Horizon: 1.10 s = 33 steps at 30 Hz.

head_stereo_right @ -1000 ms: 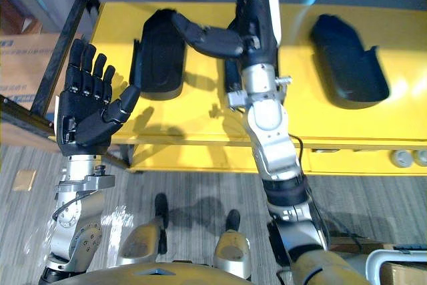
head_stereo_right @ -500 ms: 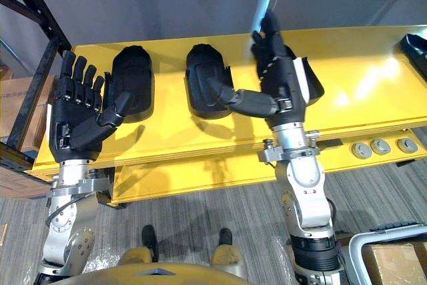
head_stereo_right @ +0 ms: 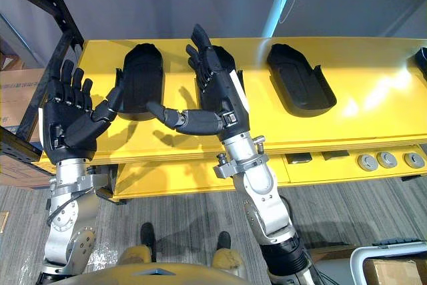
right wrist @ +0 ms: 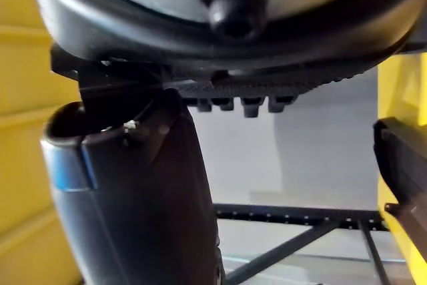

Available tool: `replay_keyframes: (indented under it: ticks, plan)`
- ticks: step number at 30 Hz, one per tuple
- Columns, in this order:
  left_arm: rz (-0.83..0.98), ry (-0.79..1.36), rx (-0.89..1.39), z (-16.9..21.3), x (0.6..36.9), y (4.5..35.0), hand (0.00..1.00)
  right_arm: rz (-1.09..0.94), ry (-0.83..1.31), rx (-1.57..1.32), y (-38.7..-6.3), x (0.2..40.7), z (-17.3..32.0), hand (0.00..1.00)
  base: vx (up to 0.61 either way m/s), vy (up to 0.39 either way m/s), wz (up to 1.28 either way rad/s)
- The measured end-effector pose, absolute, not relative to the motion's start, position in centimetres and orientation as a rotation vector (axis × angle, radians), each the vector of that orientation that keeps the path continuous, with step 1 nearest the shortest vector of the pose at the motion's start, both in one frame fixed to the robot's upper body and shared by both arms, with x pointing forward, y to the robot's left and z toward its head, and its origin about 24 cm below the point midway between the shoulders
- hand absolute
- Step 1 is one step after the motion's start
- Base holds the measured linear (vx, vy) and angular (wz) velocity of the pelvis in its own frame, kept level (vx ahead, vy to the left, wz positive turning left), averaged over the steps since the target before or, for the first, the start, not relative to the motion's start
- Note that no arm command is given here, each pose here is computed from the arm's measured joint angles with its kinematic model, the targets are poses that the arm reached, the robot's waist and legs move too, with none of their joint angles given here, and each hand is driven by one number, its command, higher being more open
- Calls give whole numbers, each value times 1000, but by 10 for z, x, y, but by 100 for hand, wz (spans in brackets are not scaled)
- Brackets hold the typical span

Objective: Walk over and take three plastic housings, then place them on the shelf

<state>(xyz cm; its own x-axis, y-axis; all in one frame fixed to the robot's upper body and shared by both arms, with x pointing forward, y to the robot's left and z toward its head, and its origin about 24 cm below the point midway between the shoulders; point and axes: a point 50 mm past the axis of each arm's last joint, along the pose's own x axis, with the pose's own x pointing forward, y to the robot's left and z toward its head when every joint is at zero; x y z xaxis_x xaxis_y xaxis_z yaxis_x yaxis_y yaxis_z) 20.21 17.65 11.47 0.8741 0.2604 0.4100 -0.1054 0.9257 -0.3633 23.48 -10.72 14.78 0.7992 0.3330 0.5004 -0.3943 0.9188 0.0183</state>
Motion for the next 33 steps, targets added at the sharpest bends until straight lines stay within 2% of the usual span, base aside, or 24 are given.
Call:
replay_keyframes:
  ticks: [7,12,18,33]
  plan:
    - [214,-476,-328,116,202,174,100,349,-374,205,-93,239,119,100,0,0,0]
    - [227,-475,-334,115,202,175,100,421,-272,200,-77,238,99,100,0,0,0]
    - [226,-473,-342,115,202,173,100,480,-249,191,-68,235,94,100,0,0,0]
    - [220,-464,-368,114,202,167,100,350,-126,138,-74,233,67,100,0,0,0]
